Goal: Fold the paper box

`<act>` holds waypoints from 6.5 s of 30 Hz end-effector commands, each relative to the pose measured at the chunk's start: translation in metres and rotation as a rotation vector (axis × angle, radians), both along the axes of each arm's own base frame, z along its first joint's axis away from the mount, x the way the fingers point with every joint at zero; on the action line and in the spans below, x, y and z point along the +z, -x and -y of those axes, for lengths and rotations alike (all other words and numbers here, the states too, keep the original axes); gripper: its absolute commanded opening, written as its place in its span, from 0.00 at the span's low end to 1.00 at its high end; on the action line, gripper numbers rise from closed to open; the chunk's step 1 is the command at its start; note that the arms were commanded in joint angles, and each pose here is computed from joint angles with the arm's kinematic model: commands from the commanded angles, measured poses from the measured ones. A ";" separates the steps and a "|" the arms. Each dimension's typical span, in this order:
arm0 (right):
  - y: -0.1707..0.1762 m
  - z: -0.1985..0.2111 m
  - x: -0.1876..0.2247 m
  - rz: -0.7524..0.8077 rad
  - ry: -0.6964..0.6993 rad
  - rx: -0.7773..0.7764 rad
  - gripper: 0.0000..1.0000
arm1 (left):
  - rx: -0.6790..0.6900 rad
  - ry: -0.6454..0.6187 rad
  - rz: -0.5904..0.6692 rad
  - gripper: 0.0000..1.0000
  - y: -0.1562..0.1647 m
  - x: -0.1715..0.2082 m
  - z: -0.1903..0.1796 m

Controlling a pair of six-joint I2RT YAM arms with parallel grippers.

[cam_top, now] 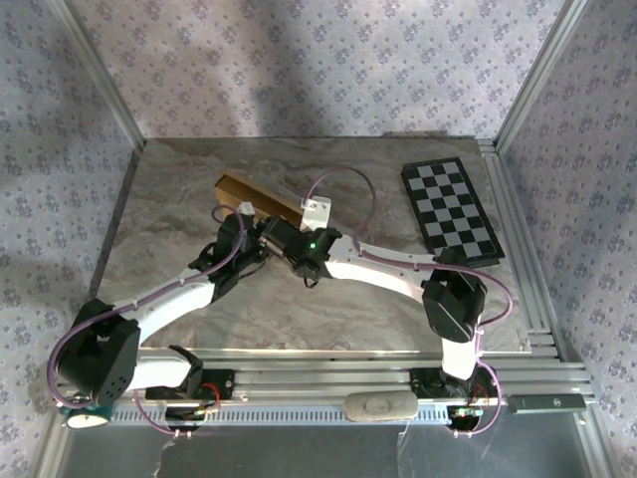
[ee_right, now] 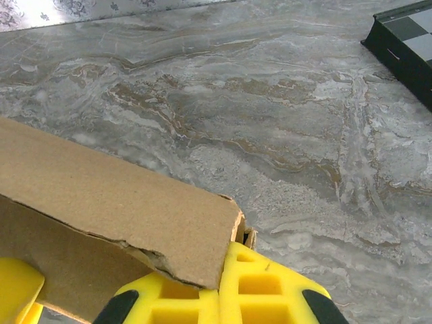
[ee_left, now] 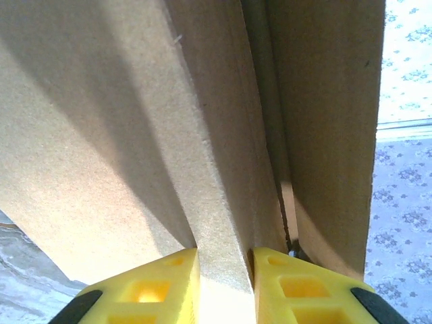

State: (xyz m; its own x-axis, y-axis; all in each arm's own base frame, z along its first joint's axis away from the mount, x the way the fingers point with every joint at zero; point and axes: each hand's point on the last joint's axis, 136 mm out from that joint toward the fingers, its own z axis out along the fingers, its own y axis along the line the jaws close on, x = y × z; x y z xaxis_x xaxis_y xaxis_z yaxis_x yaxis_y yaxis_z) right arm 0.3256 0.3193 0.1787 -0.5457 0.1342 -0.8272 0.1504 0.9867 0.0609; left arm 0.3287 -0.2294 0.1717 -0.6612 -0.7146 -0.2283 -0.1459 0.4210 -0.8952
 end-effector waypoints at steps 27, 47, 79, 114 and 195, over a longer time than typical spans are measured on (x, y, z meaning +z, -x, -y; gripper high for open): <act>0.019 -0.003 -0.062 -0.247 0.230 0.207 0.00 | 0.101 -0.764 -0.088 0.57 0.054 0.070 -0.223; 0.016 0.008 -0.050 -0.182 0.368 0.582 0.00 | -0.007 -0.828 0.005 0.47 0.052 0.056 -0.221; 0.008 0.001 -0.040 -0.205 0.331 0.644 0.00 | -0.105 -1.095 0.108 0.57 0.019 0.055 -0.234; 0.007 -0.003 -0.037 -0.206 0.314 0.650 0.00 | -0.211 -1.070 0.114 0.10 -0.006 0.038 -0.215; -0.016 -0.006 -0.001 -0.339 0.286 0.587 0.00 | -0.358 -0.678 -0.221 0.00 0.006 0.066 -0.182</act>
